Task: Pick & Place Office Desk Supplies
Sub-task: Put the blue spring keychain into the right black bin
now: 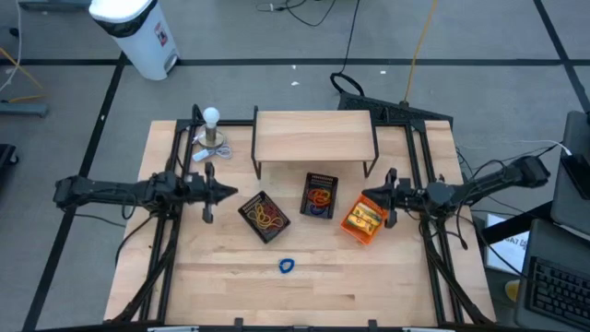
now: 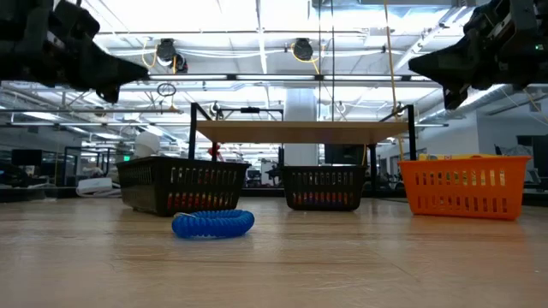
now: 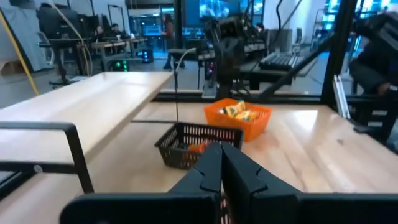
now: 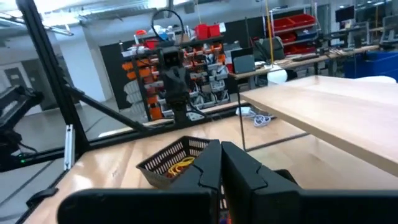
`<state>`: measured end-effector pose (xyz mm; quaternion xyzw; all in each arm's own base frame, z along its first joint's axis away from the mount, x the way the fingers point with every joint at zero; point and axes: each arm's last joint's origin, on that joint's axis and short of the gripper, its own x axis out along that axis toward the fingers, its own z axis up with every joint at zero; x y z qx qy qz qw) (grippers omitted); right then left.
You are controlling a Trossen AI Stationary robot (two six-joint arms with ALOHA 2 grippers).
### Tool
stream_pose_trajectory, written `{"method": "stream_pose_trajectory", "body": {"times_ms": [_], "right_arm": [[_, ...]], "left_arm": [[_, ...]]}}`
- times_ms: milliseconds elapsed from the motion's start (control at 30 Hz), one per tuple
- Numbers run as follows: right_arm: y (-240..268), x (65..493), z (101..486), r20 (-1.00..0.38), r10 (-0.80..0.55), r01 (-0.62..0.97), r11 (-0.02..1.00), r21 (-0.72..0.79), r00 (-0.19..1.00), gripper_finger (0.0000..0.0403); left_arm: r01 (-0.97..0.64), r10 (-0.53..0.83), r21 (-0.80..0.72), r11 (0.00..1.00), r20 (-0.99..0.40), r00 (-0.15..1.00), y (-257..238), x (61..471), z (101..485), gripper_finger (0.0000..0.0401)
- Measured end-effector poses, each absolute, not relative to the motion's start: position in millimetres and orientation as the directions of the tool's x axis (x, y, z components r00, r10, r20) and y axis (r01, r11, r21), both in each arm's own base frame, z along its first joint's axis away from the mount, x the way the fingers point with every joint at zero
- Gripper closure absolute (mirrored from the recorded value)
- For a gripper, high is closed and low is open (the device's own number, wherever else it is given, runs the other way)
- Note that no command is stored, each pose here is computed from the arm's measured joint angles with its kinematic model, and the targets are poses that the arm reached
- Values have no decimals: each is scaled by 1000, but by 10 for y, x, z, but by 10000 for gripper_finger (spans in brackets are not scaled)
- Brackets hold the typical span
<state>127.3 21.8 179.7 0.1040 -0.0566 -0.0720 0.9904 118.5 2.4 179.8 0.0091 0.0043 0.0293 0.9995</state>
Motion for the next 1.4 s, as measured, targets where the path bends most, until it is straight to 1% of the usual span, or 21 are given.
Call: {"method": "stream_pose_trajectory", "body": {"times_ms": [167, 333, 433, 533, 600, 700, 833, 933, 1133, 1267, 1400], "right_arm": [[301, 1271, 1862, 166, -98, 57, 971, 234, 981, 403], [373, 1279, 1902, 210, -61, 16, 977, 212, 976, 403], [413, 1333, 1877, 145, -96, 75, 987, 145, 985, 403], [480, 1451, 2038, 142, -117, 111, 993, 51, 983, 403], [531, 1545, 2115, 130, -109, 109, 994, 10, 985, 403], [604, 1701, 2139, 63, -103, 105, 994, -30, 993, 403], [700, 1915, 2172, 19, -101, 102, 994, -29, 995, 403], [796, 2081, 2157, -25, -59, 57, 997, -53, 998, 403], [1013, 2452, 2197, -59, -29, 25, 997, -79, 998, 403], [1160, 2660, 2178, -79, -13, 3, 992, -127, 997, 403], [1305, 2851, 2132, -100, 1, -15, 991, -134, 995, 403]], "left_arm": [[-85, 86, 22, 996, -54, 995, 54, 1177, 1642, 397], [-112, 112, 6, 994, -47, 993, 85, 1177, 1652, 394], [-124, 123, -12, 992, -45, 991, 98, 1176, 1654, 390], [-128, 127, -15, 992, -50, 991, 102, 1177, 1649, 391], [-127, 126, -24, 992, -50, 991, 102, 1176, 1650, 395], [-127, 125, -36, 991, -49, 991, 101, 1177, 1652, 399], [-128, 126, -36, 991, -49, 991, 101, 1177, 1653, 388], [-128, 126, -41, 991, -47, 991, 101, 1177, 1656, 381], [-129, 125, -92, 987, -47, 991, 101, 1177, 1656, 391], [-130, 125, -138, 982, -45, 991, 101, 1177, 1657, 399], [-129, 122, -197, 972, -46, 991, 100, 1177, 1656, 392]]}}
